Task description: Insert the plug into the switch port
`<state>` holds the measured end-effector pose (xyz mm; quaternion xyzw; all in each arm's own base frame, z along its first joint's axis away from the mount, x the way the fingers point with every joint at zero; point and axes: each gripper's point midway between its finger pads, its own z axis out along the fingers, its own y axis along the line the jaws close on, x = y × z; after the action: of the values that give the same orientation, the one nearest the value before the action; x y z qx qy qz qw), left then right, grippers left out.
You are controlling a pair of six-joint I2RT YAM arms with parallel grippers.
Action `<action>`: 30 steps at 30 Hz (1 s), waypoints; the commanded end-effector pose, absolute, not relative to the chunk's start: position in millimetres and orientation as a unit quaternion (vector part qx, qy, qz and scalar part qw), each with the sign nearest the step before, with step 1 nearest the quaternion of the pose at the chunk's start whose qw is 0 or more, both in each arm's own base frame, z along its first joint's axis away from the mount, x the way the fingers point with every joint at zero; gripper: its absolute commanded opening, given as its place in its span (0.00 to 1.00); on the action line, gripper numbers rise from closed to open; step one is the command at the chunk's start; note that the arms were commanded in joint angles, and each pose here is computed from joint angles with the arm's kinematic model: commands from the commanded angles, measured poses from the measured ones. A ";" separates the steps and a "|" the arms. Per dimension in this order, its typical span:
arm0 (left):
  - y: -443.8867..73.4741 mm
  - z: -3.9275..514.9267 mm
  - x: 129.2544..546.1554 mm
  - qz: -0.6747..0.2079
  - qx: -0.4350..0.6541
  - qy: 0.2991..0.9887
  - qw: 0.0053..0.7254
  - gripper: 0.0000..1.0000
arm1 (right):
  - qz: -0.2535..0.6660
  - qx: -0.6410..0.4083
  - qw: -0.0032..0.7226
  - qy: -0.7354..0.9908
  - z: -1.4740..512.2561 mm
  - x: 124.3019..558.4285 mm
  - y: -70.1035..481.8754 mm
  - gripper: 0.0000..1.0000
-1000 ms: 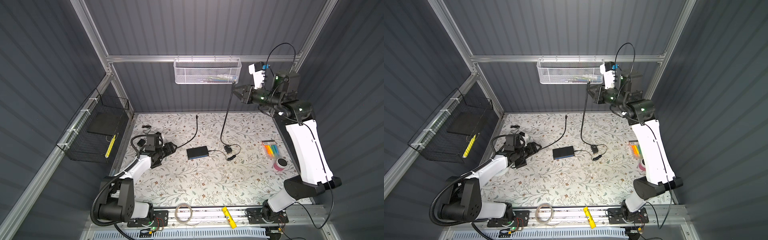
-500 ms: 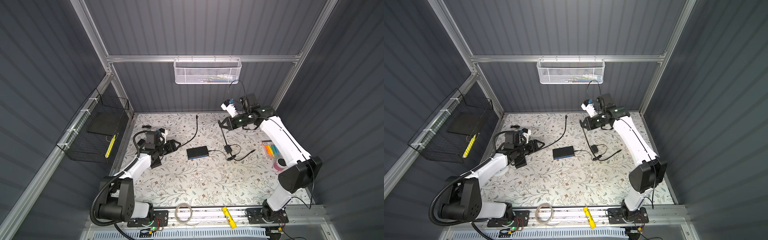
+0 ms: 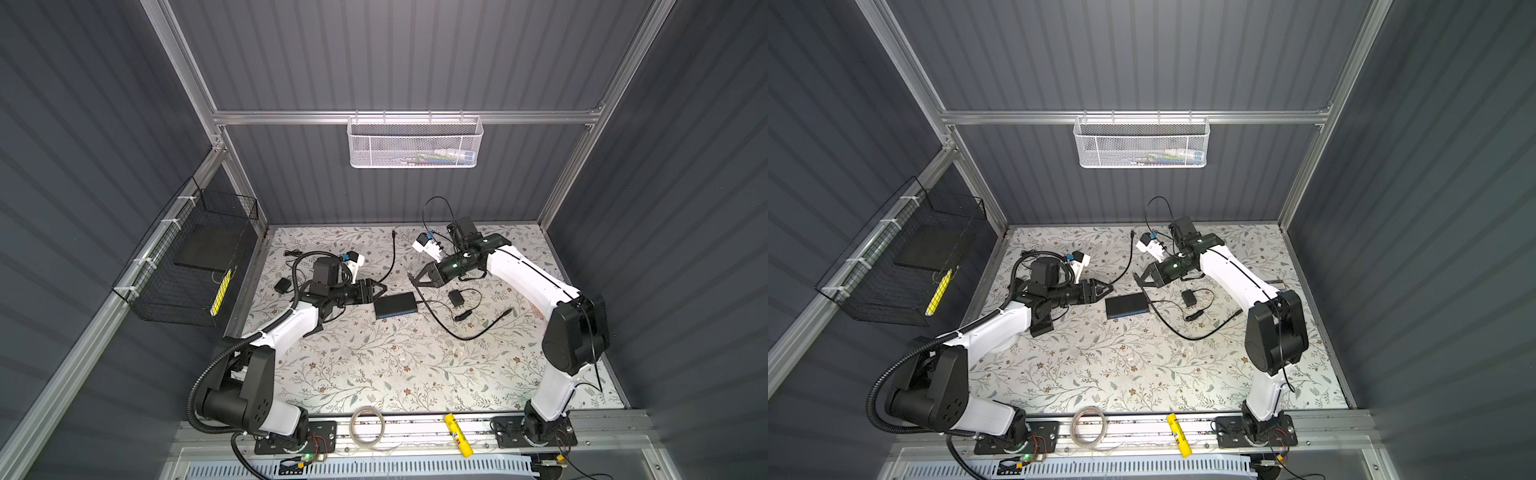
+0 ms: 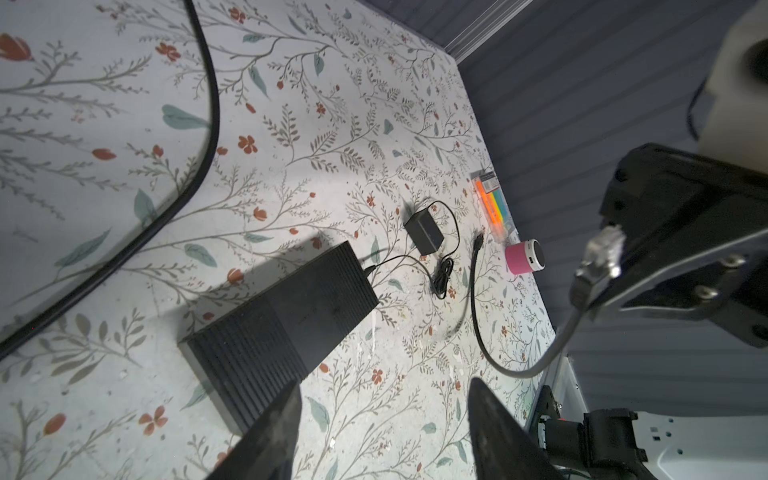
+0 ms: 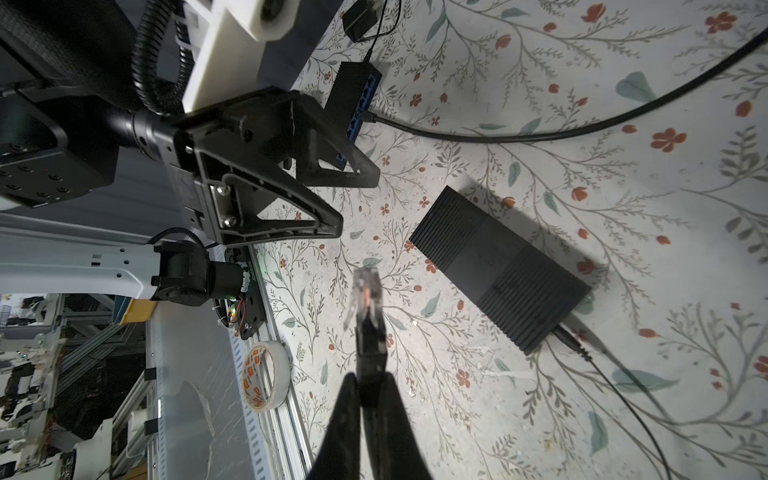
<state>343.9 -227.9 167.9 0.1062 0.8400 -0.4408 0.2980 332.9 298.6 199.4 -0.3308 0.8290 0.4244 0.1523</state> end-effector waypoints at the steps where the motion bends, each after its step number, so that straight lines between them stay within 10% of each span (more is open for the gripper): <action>1: -236.6 197.3 344.4 -0.473 0.135 0.807 0.325 0.64 | 0.455 -0.344 0.149 0.808 198.6 328.3 307.9 0.00; 17: -282.3 201.3 341.4 -0.551 0.170 0.760 0.299 0.57 | 0.454 -0.360 0.124 0.806 184.2 319.1 327.5 0.00; 30: -288.8 208.0 342.4 -0.571 0.178 0.743 0.300 0.25 | 0.458 -0.366 0.113 0.802 181.2 315.6 334.4 0.00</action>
<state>339.5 -283.0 193.7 0.1599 0.7612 -0.5579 0.2895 316.4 328.1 174.7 -0.3541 0.8141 0.4461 0.1128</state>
